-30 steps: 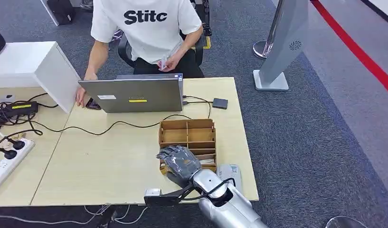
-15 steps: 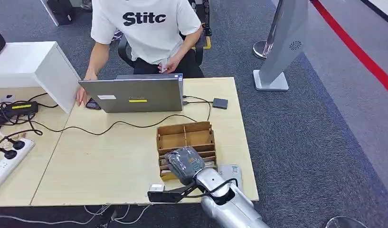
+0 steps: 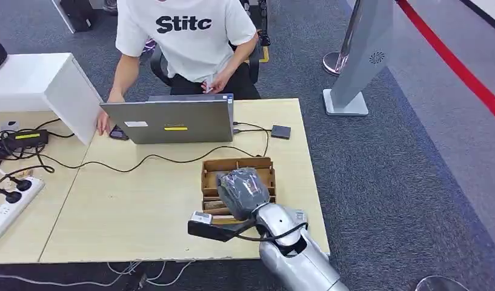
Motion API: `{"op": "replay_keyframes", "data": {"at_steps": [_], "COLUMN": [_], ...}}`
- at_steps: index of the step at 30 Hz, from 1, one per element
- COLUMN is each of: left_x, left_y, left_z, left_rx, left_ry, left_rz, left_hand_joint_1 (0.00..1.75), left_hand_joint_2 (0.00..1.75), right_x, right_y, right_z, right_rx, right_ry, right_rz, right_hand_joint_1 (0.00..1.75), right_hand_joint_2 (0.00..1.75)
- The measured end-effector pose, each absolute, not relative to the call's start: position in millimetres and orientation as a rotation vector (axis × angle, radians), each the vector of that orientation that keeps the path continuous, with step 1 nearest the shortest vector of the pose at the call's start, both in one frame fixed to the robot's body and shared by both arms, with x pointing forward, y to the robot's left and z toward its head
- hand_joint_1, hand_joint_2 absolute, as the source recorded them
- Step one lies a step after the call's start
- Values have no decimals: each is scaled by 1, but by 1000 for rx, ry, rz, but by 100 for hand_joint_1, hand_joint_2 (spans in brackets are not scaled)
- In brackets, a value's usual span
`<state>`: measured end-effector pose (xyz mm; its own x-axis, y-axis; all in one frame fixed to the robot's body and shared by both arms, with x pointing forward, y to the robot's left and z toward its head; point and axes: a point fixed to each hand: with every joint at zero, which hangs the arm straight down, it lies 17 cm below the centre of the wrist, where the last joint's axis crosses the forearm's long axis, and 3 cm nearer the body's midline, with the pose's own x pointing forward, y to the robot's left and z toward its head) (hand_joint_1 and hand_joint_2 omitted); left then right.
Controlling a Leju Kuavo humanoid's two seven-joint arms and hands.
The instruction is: Pass the card to the sensor for recognition and then transmit it.
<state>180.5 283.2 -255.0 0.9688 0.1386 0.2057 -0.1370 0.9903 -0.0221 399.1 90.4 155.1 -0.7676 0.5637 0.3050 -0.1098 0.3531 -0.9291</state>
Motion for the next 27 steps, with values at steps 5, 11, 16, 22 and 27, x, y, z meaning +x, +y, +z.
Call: {"op": "replay_keyframes", "data": {"at_steps": [5,11,16,22,27], "left_x": [178,177,177,177,177], "left_y": [284,285,286,287,287], "left_z": [-256,-256,-256,-256,-256], "left_rx": [-6,-6,-3,-2,-1], "left_ry": [-205,-204,-204,-204,-204], "left_rz": [140,140,140,140,140], "left_hand_joint_1": [0,0,0,0,0], "left_hand_joint_2": [175,175,175,175,175], "right_x": [399,399,398,398,401], "right_y": [88,87,87,87,87], "right_z": [178,187,189,189,194], "right_rx": [-417,-424,-425,-426,-424], "right_ry": [-2073,-2095,-2101,-2102,-2089], "right_rz": [1421,1409,1406,1406,1378], "right_hand_joint_1": [175,175,175,175,175], "right_hand_joint_2": [175,175,175,175,175]}}
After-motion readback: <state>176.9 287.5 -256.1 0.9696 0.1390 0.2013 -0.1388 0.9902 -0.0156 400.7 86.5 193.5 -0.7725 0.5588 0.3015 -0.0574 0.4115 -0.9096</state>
